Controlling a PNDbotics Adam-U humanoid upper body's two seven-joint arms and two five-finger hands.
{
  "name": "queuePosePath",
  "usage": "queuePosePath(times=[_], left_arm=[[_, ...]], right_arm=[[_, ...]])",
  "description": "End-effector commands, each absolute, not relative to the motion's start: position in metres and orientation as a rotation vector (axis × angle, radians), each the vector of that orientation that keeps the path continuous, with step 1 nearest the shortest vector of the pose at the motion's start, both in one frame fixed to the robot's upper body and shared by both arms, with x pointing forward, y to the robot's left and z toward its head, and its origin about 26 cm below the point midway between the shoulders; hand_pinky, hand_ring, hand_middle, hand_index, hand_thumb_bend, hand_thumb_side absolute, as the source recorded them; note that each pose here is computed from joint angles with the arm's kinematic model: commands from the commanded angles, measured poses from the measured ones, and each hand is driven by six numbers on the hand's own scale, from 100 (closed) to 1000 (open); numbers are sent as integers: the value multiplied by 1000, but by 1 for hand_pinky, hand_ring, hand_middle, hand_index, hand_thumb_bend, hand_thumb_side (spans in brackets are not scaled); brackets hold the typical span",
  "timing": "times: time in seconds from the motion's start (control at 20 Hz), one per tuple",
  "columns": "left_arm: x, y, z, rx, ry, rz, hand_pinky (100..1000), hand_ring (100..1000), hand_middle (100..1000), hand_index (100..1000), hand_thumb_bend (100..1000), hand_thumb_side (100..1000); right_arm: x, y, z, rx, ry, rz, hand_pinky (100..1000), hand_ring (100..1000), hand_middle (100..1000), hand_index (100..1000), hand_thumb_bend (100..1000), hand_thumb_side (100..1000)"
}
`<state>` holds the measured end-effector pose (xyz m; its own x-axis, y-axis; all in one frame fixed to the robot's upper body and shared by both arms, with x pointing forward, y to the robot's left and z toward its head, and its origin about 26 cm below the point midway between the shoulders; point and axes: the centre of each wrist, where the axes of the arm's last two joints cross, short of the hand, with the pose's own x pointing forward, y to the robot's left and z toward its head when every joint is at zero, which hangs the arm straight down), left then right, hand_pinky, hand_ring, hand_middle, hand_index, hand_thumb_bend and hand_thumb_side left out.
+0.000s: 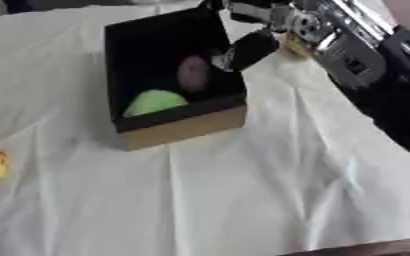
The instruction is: Pick up objects on the table and place them in the box.
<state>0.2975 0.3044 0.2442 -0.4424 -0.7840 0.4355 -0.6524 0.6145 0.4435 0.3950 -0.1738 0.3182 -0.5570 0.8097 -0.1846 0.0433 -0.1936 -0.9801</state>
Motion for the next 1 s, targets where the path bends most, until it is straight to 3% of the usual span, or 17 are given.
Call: queuePosePath(times=[0.05, 0.4, 0.65, 1.0], left_arm=[[295, 304, 253, 1145, -2252, -279, 679, 817, 783, 810, 883, 640], [294, 306, 249, 1153, -2233, -279, 679, 817, 783, 810, 884, 640], [293, 311, 247, 1181, -2214, -273, 678, 817, 783, 809, 884, 639], [293, 311, 248, 1185, -2218, -265, 677, 817, 783, 809, 887, 638]], right_arm=[[391, -176, 334, -1081, -1542, 1816, 862, 923, 863, 928, 178, 521], [371, -190, 354, -1127, -1643, 1733, 851, 909, 848, 920, 177, 456], [345, -241, 371, -1244, -1618, 1603, 858, 916, 856, 921, 209, 428], [321, -307, 349, -1323, -1411, 1530, 868, 930, 872, 937, 256, 406]])
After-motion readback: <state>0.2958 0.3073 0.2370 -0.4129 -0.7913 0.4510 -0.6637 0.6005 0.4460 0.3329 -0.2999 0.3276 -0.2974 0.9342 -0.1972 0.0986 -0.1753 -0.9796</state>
